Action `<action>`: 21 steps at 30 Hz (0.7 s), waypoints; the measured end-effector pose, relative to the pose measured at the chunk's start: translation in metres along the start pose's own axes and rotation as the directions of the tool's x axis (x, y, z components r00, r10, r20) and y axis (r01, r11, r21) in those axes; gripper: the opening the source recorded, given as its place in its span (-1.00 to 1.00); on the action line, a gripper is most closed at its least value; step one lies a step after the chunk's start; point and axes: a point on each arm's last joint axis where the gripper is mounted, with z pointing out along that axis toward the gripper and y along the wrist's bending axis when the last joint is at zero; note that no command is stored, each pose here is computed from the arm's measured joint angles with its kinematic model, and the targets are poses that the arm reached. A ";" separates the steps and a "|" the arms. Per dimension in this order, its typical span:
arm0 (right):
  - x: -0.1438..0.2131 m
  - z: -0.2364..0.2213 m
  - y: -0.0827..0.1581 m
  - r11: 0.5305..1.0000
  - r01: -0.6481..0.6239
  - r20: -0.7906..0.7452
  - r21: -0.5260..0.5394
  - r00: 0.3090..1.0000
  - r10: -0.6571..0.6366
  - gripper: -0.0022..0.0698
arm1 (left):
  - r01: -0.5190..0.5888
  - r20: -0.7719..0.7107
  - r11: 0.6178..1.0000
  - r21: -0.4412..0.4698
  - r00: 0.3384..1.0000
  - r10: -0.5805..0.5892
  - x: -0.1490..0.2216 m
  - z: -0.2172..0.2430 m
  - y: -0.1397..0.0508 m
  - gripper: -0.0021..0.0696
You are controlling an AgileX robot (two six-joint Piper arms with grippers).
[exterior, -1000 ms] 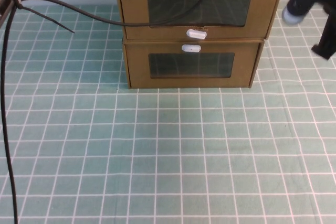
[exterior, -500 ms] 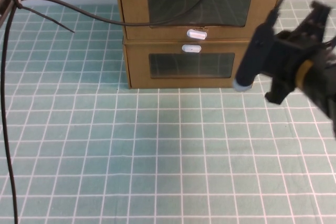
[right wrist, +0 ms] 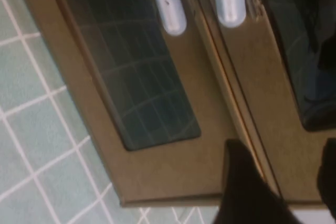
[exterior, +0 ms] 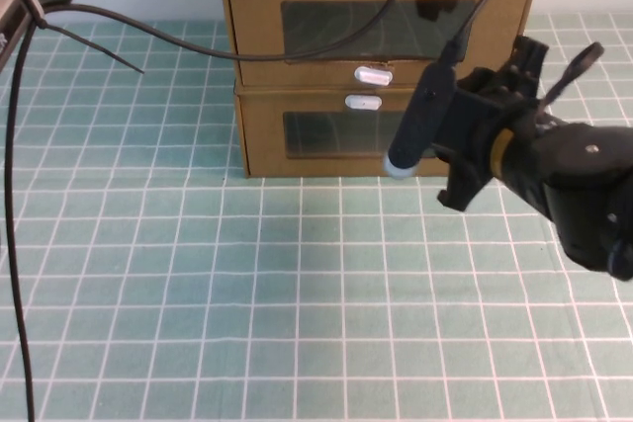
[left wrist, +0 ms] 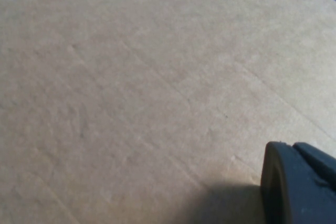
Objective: Open the shoe box
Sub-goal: 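Pull the top drawer of the cardboard box fully open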
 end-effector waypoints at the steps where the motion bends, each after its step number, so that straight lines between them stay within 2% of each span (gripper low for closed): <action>1: -0.002 0.003 0.000 1.000 -0.001 0.003 0.000 1.000 0.001 -0.14 | -0.002 -0.001 1.000 -0.002 1.000 0.002 0.000 0.000 0.000 -0.96; 6: -0.015 0.018 -0.004 1.000 -0.008 0.027 0.007 1.000 0.008 -0.13 | -0.011 -0.006 1.000 -0.010 1.000 0.011 0.001 0.000 0.001 -0.96; 14: -0.027 0.042 0.004 1.000 -0.005 0.051 -0.028 0.999 0.006 -0.13 | -0.028 -0.011 0.999 -0.023 1.000 0.027 0.000 -0.001 0.002 -0.96; 21: -0.031 0.044 0.007 0.998 0.000 0.087 -0.062 0.996 0.006 -0.13 | -0.030 -0.012 0.999 -0.026 0.999 0.030 0.000 -0.001 0.002 -0.96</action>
